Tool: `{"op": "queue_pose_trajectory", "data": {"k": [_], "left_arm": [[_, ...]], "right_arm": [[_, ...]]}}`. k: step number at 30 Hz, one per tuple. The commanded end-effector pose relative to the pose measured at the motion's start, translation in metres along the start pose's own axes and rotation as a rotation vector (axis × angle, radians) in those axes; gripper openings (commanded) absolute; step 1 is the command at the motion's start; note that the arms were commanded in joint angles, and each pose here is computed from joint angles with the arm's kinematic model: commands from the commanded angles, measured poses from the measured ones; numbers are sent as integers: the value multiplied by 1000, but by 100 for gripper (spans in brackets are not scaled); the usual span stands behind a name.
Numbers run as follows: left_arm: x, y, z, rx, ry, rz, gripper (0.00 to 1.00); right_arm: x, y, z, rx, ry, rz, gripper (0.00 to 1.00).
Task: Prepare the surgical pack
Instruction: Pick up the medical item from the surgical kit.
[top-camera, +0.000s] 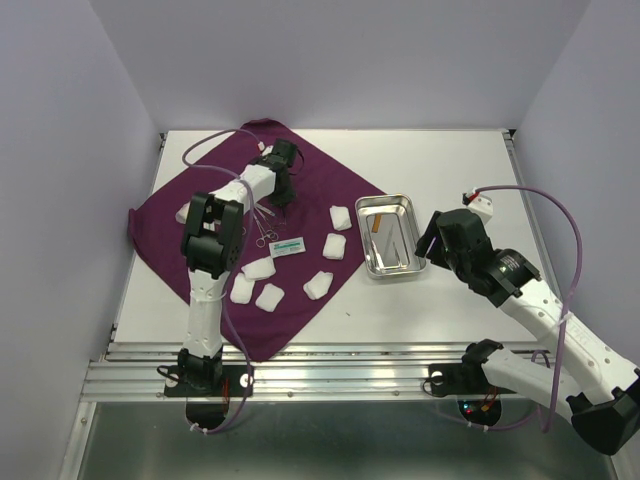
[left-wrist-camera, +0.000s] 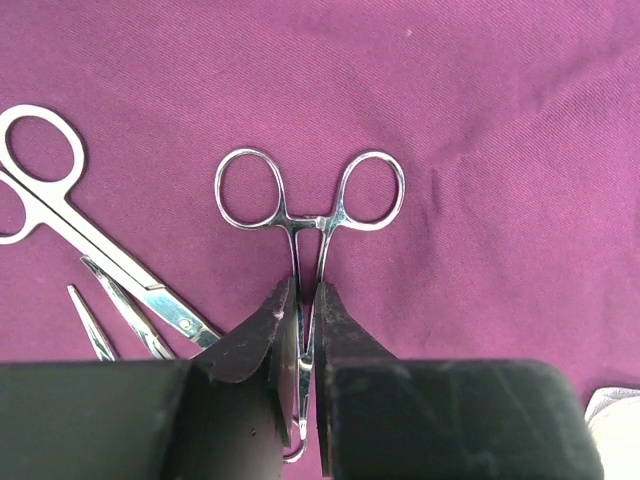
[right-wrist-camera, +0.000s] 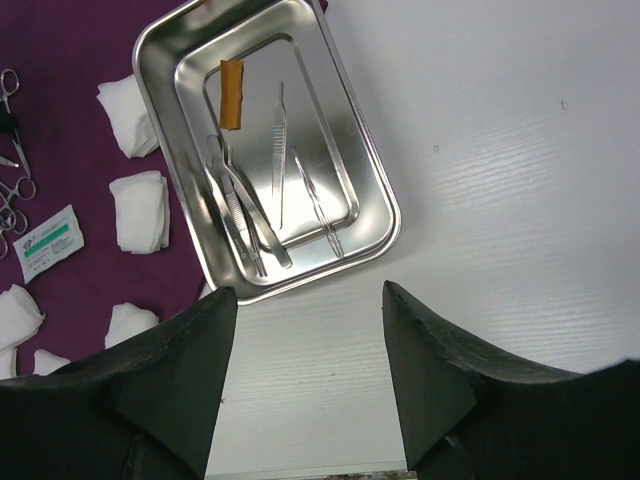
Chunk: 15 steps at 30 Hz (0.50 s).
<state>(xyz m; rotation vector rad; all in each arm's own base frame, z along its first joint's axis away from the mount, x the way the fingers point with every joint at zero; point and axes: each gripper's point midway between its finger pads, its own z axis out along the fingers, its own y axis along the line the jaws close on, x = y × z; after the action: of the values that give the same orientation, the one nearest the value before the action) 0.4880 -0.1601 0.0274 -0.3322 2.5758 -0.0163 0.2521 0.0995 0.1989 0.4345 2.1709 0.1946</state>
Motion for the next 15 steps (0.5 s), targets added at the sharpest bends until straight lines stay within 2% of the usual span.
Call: {"op": "queue_pose_trajectory", "data": {"k": [1,8,9,15], "left_arm": [[-7,-7,-27,18,-25,-6,8],[-29,-21,-71,58,-111,-13,6],[-30,-23,-75,65,-116,-12,3],[-36,-33,-93,103,-141,-8,2]], "right_arm": [[-15,8,-8,-32,-44,25,65],[-15,6,-10,-36,-48,29,65],[-15,6,-11,-35,-49,29,65],[-15,6,-12,-39,-47,33,65]]}}
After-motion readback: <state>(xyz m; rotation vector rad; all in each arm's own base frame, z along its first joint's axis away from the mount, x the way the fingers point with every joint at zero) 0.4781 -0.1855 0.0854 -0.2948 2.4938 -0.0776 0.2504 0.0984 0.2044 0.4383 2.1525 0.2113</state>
